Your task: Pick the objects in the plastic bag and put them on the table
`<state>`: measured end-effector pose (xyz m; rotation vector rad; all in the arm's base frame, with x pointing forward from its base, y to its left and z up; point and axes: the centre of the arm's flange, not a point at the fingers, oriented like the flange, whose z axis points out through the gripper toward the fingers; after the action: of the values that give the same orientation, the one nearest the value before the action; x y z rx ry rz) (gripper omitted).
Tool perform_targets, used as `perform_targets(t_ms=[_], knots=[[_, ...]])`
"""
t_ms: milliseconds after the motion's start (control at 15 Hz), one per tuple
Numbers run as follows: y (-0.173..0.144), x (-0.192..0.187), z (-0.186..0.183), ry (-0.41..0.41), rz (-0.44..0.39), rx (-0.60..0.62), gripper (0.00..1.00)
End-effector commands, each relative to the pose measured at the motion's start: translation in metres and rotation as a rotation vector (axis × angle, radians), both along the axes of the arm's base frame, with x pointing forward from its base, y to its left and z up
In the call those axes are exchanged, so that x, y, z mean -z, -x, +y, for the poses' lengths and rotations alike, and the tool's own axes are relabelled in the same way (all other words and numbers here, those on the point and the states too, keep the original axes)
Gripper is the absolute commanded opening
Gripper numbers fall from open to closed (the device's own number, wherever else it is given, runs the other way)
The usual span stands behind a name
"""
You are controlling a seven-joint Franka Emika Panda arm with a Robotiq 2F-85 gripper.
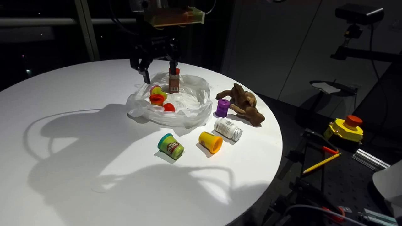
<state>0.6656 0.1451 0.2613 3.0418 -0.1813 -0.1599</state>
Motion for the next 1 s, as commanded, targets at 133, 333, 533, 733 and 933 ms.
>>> perform_targets(t_ms=[133,333,533,733,933], knots=[[0.001,0.002,0.001,-0.016,0.009,-0.023,1.00],[0.001,0.002,0.001,-0.018,0.010,-0.028,1.00],[0.000,0.013,0.003,-0.011,0.007,-0.033,1.00],[0.000,0.027,0.004,-0.009,0.017,-0.046,1.00],[-0.003,0.039,0.008,0.002,-0.018,-0.042,1.00]])
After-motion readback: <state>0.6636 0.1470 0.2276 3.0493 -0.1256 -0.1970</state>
